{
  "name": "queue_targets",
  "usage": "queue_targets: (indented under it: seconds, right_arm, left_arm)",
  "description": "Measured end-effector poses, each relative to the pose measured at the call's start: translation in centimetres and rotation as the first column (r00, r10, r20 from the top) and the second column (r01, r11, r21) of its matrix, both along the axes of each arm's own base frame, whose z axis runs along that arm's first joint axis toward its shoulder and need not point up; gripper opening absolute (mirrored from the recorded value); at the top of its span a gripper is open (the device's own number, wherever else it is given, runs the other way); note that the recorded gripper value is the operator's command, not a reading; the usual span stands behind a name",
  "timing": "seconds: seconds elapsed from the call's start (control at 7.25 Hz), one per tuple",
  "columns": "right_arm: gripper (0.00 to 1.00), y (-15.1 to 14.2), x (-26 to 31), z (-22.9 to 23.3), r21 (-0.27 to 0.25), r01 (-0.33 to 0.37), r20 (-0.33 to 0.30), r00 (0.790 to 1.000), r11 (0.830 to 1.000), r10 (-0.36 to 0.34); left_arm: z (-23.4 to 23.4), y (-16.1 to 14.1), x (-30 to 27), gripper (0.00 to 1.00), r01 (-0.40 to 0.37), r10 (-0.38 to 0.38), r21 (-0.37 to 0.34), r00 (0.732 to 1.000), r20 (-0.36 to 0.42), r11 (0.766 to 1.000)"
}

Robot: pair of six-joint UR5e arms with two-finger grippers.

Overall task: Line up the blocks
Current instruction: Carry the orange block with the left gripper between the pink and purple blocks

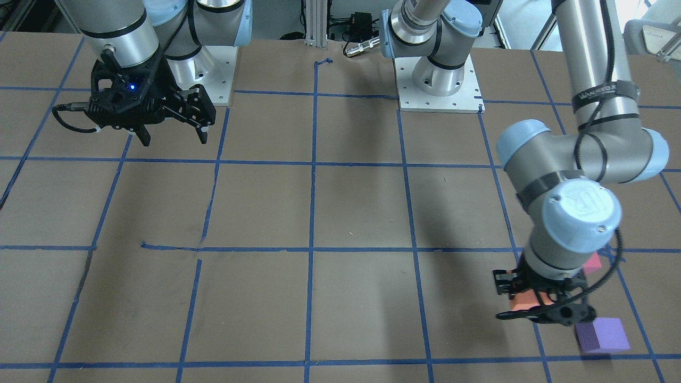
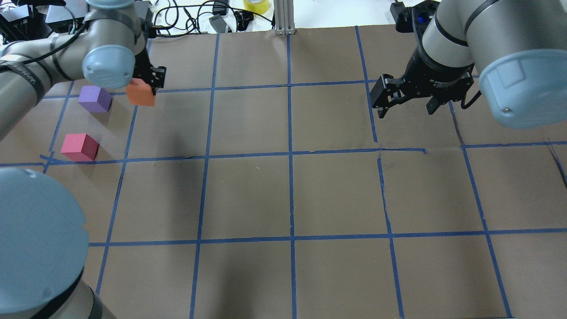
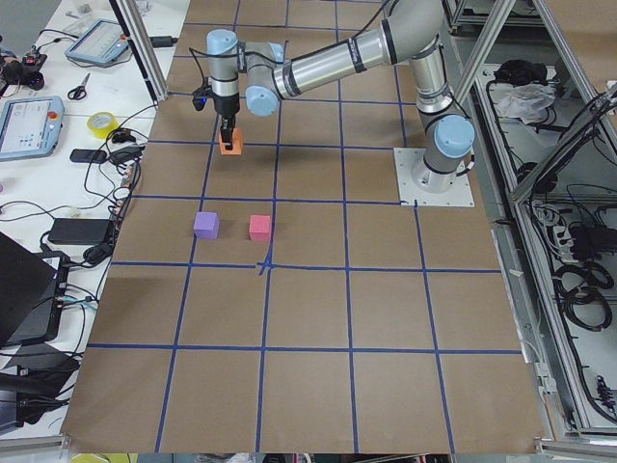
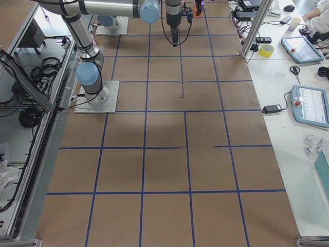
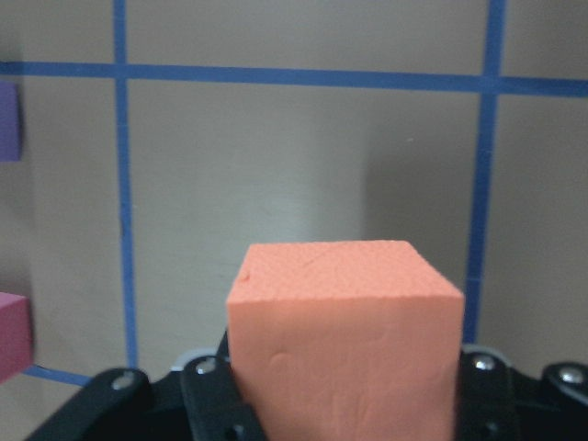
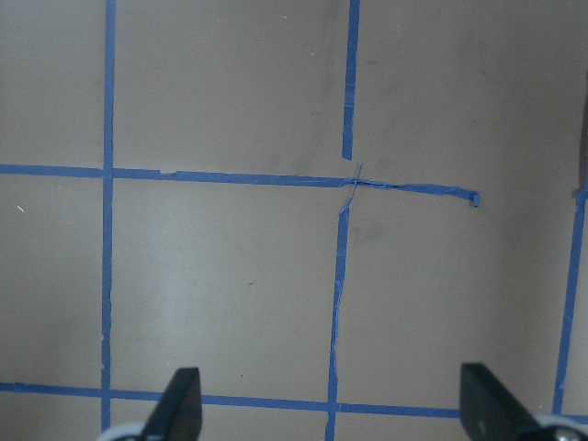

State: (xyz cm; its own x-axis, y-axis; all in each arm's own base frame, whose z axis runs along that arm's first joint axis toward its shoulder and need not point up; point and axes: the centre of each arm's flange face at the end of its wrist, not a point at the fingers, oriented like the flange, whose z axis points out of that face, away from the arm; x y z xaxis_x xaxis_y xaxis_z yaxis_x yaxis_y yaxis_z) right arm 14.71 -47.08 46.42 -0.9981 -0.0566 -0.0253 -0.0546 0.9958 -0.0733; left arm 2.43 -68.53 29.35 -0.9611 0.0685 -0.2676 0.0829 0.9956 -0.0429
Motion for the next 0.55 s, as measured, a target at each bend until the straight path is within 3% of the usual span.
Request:
queue_targets:
  seconds: [0.28,0.55]
  right_arm:
    - [1.0,0.0,0.0,0.0,0.003,0.001,0.0,1.0,1.0,-0.001]
    - [1.0,0.0,0.0,-0.1,0.005,0.002,0.0,1.0,1.0,-0.002]
  left_arm:
    - [-2.6,-0.2,11.8,0.0,0.058,-0.058,0.018,0.998,0.021,0.998]
    - [-4.7,-0.5,17.2,0.0,0.035,-0.035,-0.001,0.999,-0.04,0.999]
